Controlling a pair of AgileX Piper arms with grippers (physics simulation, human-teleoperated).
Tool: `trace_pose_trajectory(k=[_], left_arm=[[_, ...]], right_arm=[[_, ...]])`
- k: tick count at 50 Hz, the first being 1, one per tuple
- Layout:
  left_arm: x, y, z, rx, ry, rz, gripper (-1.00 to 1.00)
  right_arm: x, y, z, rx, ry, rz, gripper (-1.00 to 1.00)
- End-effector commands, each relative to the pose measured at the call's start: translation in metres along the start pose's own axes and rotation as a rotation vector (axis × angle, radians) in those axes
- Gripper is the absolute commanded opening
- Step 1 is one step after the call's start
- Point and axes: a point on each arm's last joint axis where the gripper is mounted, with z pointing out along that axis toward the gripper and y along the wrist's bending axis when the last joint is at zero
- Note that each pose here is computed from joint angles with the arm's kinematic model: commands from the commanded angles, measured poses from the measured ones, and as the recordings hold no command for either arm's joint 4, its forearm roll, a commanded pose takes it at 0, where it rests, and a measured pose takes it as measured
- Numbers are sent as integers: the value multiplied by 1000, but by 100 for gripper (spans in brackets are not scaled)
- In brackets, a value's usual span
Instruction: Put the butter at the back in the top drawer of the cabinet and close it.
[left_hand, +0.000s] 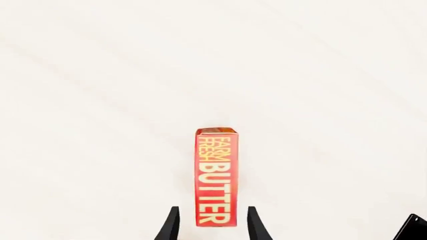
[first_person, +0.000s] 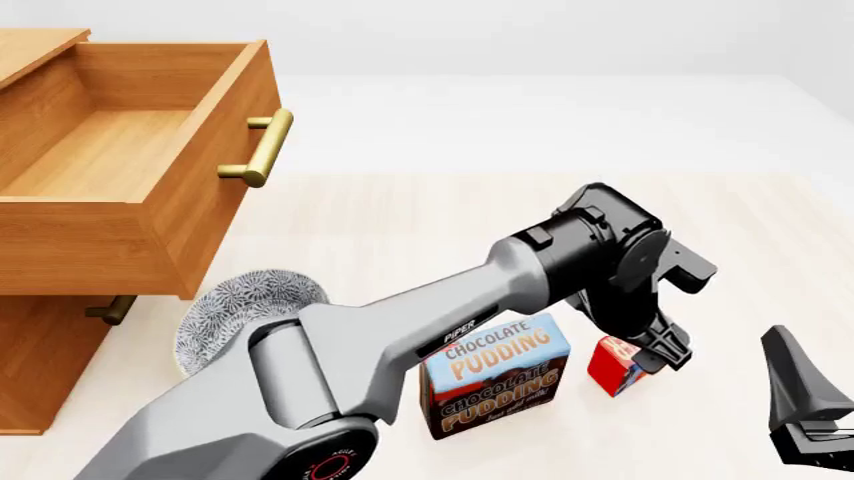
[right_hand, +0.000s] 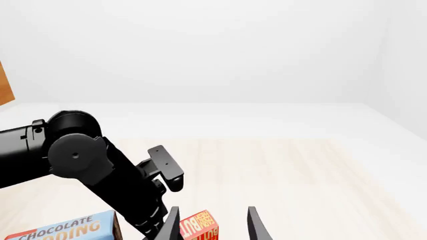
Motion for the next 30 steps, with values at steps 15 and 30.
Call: trace_pose_trajectory(k=[15,30], left_arm=[[1,-3,15,1,19,-13,100],[1,1,14,-2,16,-18,100]], right_arm=[[0,0,0,0,0,0,100],[0,0,0,0,0,0,100]])
